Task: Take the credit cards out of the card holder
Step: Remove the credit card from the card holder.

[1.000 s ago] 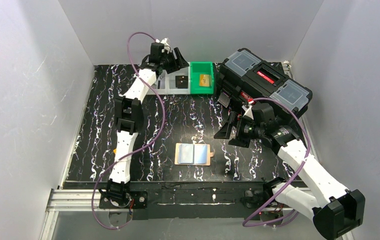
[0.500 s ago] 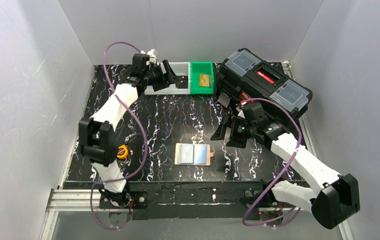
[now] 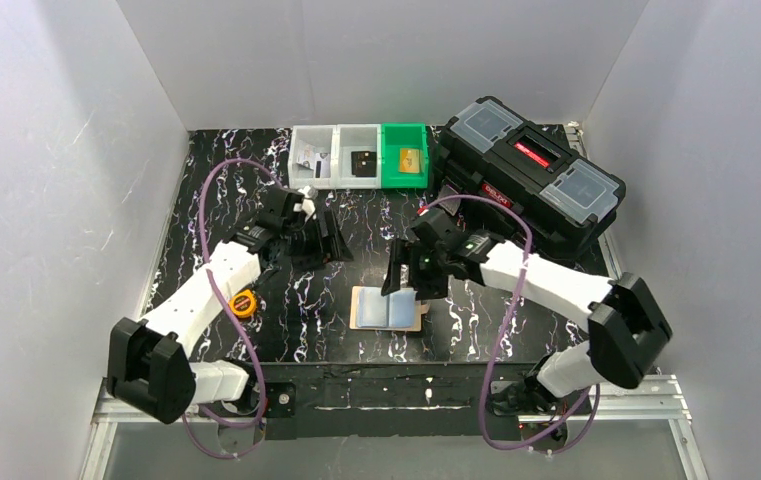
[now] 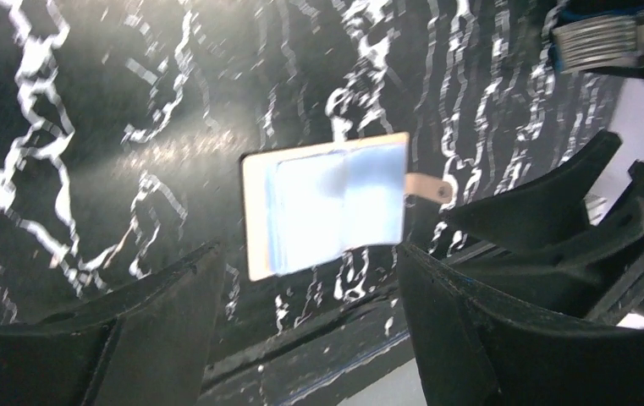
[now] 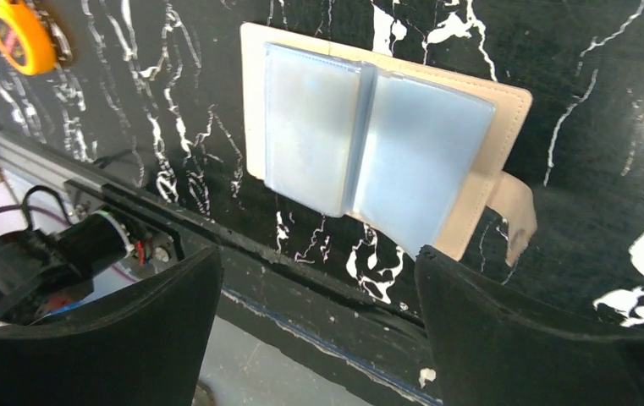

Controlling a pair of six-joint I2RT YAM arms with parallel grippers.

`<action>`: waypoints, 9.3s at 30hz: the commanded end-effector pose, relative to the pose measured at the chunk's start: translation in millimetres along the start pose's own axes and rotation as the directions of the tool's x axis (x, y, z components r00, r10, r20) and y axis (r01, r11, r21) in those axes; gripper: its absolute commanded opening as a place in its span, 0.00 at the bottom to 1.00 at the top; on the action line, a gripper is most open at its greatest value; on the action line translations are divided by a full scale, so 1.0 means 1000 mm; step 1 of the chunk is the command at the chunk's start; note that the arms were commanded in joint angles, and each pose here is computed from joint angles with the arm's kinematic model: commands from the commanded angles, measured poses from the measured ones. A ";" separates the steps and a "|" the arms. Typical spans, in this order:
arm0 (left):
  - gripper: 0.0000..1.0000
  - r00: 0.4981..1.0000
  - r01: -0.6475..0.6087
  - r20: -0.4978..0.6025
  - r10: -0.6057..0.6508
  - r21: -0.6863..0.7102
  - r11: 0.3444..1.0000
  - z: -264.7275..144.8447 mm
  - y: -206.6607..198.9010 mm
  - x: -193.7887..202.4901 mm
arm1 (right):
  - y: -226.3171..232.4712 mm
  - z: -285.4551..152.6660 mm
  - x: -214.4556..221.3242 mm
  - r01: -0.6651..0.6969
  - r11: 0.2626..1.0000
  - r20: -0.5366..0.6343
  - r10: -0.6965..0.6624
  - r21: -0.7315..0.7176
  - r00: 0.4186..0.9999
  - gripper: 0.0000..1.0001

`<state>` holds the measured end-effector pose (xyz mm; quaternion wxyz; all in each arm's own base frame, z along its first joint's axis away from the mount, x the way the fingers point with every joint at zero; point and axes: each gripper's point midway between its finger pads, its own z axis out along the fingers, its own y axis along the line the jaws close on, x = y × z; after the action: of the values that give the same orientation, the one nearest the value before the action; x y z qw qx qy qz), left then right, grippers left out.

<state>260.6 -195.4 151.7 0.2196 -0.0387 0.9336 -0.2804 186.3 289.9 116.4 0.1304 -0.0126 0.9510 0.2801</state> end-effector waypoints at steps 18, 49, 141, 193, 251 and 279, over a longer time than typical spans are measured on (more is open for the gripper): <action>0.72 0.985 0.090 -0.135 -0.111 -0.147 0.985 -0.001 0.050 0.065 | 0.014 0.076 0.013 0.086 0.969 -0.100 -0.064 0.231 0.993 0.75; 0.61 0.950 0.131 -0.259 -0.173 -0.172 0.976 0.024 0.052 0.086 | -0.029 0.106 0.049 0.170 0.942 -0.253 -0.096 0.290 0.963 0.35; 0.45 0.895 0.102 -0.439 -0.081 0.024 0.995 0.128 -0.064 0.120 | -0.040 -0.032 -0.001 -0.009 0.980 0.061 -0.004 0.201 0.998 0.70; 0.04 0.895 0.074 -0.426 -0.134 -0.153 0.985 0.079 0.040 0.123 | 0.002 0.089 0.031 -0.135 0.987 -0.256 0.110 -0.084 0.960 0.42; 0.00 0.878 0.087 -0.381 -0.289 -0.466 0.880 0.087 0.085 0.148 | -0.020 0.084 0.034 -0.289 0.914 -0.249 0.221 -0.283 0.943 0.07; 0.00 0.875 0.082 -0.389 -0.289 -0.468 0.880 0.088 0.086 0.148 | -0.021 0.091 0.033 -0.294 0.899 -0.284 0.204 -0.324 0.937 0.29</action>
<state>184.3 -233.7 21.5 -0.0365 -0.1117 0.9749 -0.1891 175.6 317.1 26.6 -0.0233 0.0529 0.8911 0.4502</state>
